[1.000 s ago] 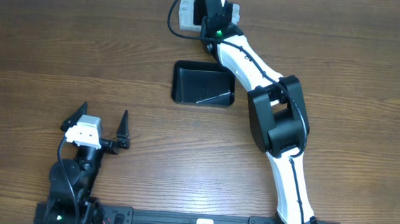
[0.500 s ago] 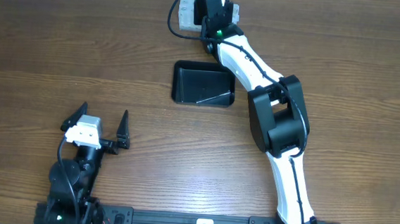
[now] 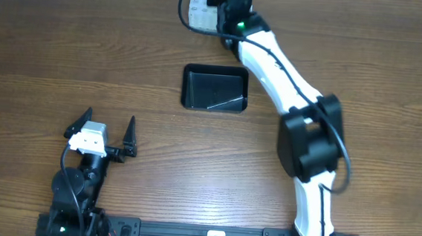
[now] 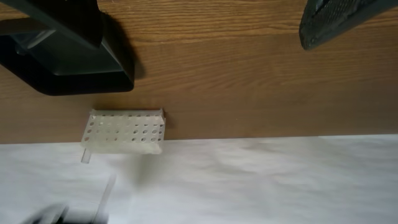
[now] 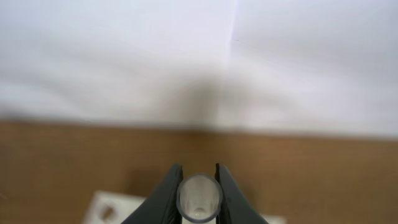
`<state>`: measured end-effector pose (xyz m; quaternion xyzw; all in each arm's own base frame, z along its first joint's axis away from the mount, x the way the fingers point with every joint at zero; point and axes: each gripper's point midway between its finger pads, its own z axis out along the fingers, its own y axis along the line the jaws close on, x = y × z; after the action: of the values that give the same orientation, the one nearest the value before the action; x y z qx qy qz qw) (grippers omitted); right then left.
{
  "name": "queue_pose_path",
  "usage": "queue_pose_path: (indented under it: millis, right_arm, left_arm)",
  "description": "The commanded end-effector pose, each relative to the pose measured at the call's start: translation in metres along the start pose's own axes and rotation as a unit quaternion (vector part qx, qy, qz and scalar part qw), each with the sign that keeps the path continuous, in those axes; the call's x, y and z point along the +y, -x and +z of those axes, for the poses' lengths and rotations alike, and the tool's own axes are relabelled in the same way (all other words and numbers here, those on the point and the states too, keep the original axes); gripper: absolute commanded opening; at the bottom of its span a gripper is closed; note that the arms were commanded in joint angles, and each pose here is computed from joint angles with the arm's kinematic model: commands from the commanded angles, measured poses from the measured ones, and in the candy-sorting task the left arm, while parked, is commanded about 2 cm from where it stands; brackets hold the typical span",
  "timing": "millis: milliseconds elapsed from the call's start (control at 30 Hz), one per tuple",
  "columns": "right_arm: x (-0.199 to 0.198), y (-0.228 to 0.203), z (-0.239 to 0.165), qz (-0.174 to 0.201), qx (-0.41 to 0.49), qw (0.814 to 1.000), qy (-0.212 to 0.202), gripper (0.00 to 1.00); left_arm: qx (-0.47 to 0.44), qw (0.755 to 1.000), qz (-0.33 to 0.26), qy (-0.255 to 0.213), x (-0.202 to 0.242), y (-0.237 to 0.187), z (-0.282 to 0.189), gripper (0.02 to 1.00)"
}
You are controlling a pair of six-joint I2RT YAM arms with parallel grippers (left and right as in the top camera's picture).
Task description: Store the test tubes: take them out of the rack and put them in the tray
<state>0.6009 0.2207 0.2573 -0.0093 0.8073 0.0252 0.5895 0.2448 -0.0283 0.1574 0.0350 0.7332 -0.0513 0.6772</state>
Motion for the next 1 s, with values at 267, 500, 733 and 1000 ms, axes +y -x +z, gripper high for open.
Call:
queue_pose_path:
  millis: [267,500,733,1000]
  right_arm:
    - [-0.001,0.020,-0.100,0.048,0.114,0.991,0.046,0.075]
    - [0.016,-0.097,-0.098,0.052,0.310,0.946,0.073,0.082]
    - [0.032,-0.169,-0.082,0.058,0.394,0.914,0.079,0.084]
    - [0.038,-0.206,-0.078,0.062,0.434,0.896,0.073,0.086]
  left_arm:
    - [0.000,1.000,0.006,-0.001,0.000,-0.001,0.000,1.000]
    - [0.000,1.000,0.006,-0.001,0.000,-0.001,0.000,1.000]
    - [0.000,1.000,0.006,-0.001,0.000,-0.001,0.000,1.000]
    - [0.000,1.000,0.006,-0.001,0.000,-0.001,0.000,1.000]
